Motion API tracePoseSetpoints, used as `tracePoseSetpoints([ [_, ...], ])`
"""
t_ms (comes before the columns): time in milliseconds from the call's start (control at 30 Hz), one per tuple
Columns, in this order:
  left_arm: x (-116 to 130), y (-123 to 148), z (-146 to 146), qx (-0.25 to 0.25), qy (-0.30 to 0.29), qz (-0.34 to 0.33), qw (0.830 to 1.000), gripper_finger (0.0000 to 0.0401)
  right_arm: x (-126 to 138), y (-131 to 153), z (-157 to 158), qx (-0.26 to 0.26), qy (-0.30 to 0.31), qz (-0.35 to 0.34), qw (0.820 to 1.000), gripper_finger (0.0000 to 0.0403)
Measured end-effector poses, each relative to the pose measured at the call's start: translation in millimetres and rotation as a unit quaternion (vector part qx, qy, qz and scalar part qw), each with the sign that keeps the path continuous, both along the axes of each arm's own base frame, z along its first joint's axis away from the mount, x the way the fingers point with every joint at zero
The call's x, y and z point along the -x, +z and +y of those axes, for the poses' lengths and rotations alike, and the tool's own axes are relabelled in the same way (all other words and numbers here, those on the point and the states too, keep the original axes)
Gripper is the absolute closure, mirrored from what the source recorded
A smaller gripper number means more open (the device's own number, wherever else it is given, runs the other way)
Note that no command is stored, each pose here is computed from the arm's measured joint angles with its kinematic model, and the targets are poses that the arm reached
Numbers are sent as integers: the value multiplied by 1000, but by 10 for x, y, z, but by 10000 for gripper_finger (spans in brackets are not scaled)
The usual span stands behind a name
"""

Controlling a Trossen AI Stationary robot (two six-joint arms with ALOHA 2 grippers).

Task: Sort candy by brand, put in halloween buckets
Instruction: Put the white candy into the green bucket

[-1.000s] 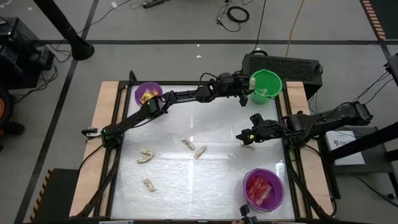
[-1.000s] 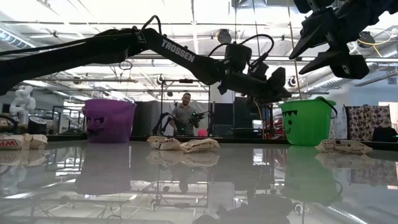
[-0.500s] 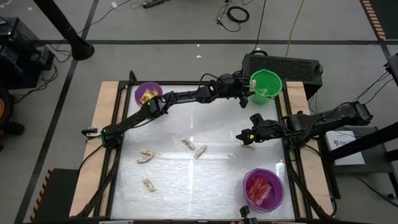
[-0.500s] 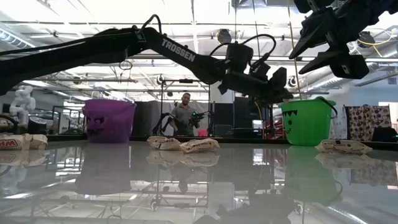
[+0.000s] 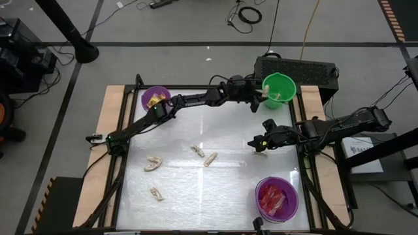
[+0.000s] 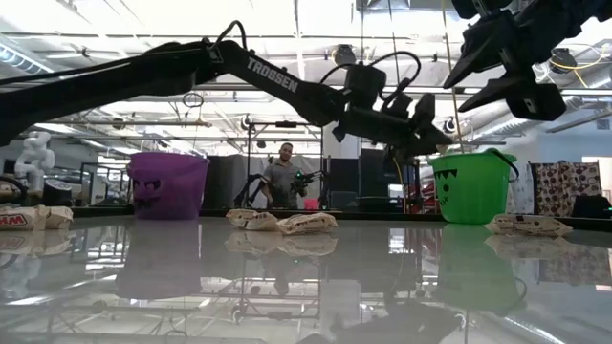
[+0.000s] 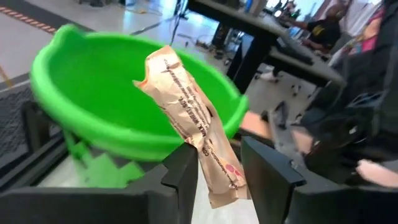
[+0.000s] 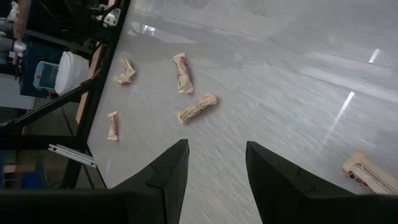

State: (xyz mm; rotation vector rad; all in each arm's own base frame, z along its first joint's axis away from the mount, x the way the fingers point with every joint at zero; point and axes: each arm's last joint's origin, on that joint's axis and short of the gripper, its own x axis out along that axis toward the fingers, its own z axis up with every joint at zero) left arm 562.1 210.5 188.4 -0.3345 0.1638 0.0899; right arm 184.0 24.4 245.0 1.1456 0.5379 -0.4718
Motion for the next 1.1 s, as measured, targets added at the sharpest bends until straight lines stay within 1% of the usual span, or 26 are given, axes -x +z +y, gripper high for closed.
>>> tracePoseSetpoints([
  [67, 8, 55, -7, 6, -6, -5, 1000, 261, -5, 6, 1, -1, 0, -4, 1000, 250],
  [200, 21, 69, 23, 20, -1, -7, 1000, 230, -7, 9, 1, -1, 0, -6, 1000, 250],
  [300, 50, 57, 89, 65, 3, -5, 998, 210, -8, 10, 1, -1, 0, -6, 1000, 250],
  [367, 66, 58, 124, 78, -4, -6, 997, 204, -14, 18, 1, -1, -2, -12, 1000, 250],
  [500, 67, 74, 126, 50, -19, -13, 998, 201, -25, 33, 3, -2, -2, -21, 1000, 250],
  [633, 63, 115, 97, 48, -38, -19, 998, 201, -30, 39, 3, -3, -2, -25, 1000, 250],
  [867, 43, 111, 25, 51, -69, -16, 996, 201, -32, 44, 4, -3, -2, -28, 1000, 250],
  [900, 51, 128, 13, 56, -73, -8, 996, 201, -34, 46, 5, -5, 0, -30, 1000, 250],
  [967, 100, 150, 10, 70, -81, 31, 994, 201, -40, 53, 11, -11, 7, -34, 999, 250],
  [1033, 181, 231, 22, 62, -89, 69, 992, 201, -45, 59, 16, -14, 13, -37, 999, 250],
  [1100, 260, 331, 11, 40, -99, 99, 989, 201, -44, 60, 16, -6, 19, -37, 999, 250],
])
